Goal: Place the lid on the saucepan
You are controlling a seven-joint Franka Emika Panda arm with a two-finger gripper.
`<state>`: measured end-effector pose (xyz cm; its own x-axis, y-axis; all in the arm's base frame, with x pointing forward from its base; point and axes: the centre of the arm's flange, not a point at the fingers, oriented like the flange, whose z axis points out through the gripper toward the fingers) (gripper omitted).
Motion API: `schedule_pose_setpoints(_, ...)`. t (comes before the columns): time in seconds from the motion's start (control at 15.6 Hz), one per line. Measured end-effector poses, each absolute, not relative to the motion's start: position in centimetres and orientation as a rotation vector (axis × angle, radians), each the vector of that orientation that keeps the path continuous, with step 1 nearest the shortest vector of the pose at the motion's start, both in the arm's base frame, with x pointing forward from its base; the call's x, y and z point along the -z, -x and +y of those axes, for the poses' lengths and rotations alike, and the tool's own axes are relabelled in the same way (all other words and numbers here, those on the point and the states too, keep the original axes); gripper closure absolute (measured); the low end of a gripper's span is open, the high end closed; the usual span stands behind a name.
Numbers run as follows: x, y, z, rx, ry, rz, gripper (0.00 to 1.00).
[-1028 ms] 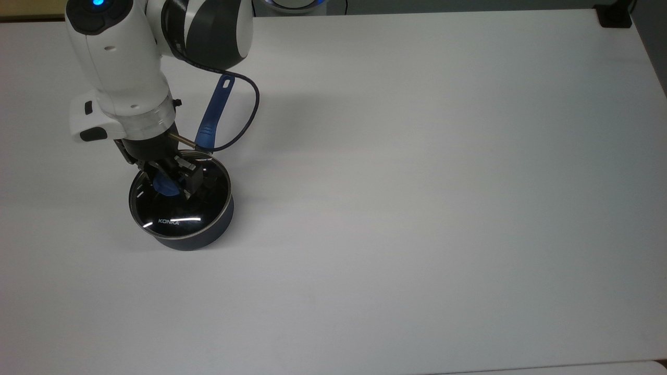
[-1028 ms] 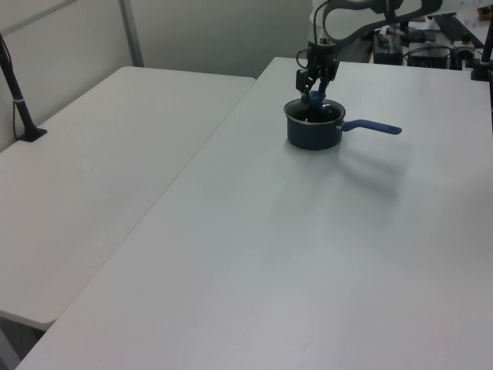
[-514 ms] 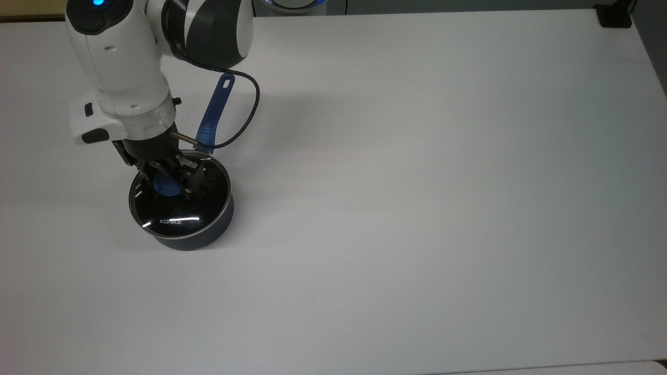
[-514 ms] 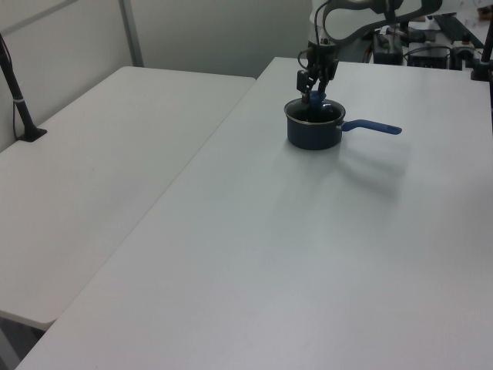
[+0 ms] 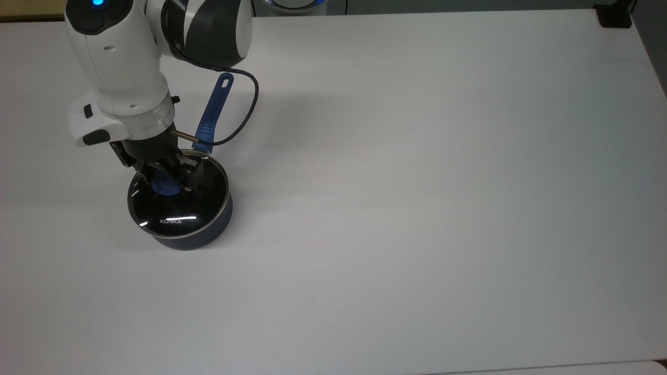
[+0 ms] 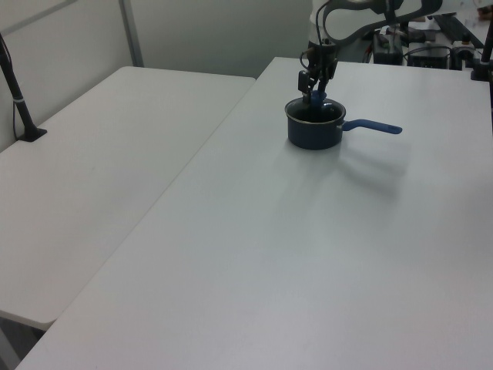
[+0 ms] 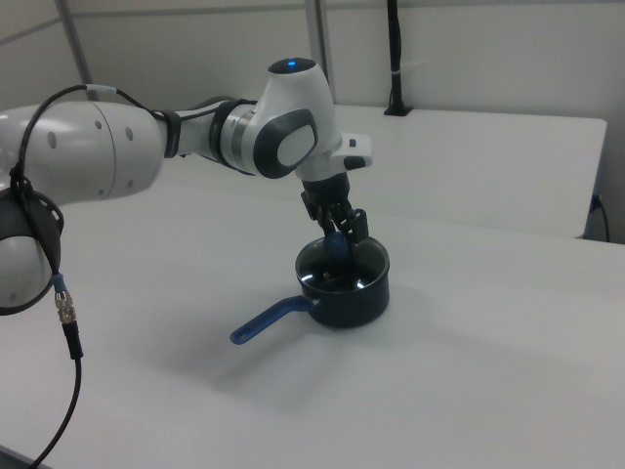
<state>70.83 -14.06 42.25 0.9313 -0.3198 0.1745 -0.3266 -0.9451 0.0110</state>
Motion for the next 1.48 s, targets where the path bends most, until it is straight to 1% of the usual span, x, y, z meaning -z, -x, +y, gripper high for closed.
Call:
schedule_pose_setpoints(0.64, -42.2, -70.8, -14.1, -0.262, -3.056, -0.424, 0.33)
schedule_pose_setpoints(0.77, -41.9, -70.7, -14.2, -0.251, -3.055, -0.42, 0.3)
schedule_pose_setpoints(0.9, -41.5, -70.5, -14.4, -0.237, -3.053, -0.422, 0.16)
schedule_pose_setpoints(0.96, -41.3, -70.5, -14.4, -0.232, -3.053, -0.423, 0.06)
schedule_pose_setpoints(1.03, -41.2, -70.4, -14.4, -0.228, -3.054, -0.423, 0.0)
schedule_pose_setpoints(1.29, -41.2, -70.2, -14.4, -0.203, -3.057, -0.424, 0.0)
schedule_pose_setpoints(1.48, -42.4, -69.6, -14.2, -0.163, -3.064, -0.424, 0.0)
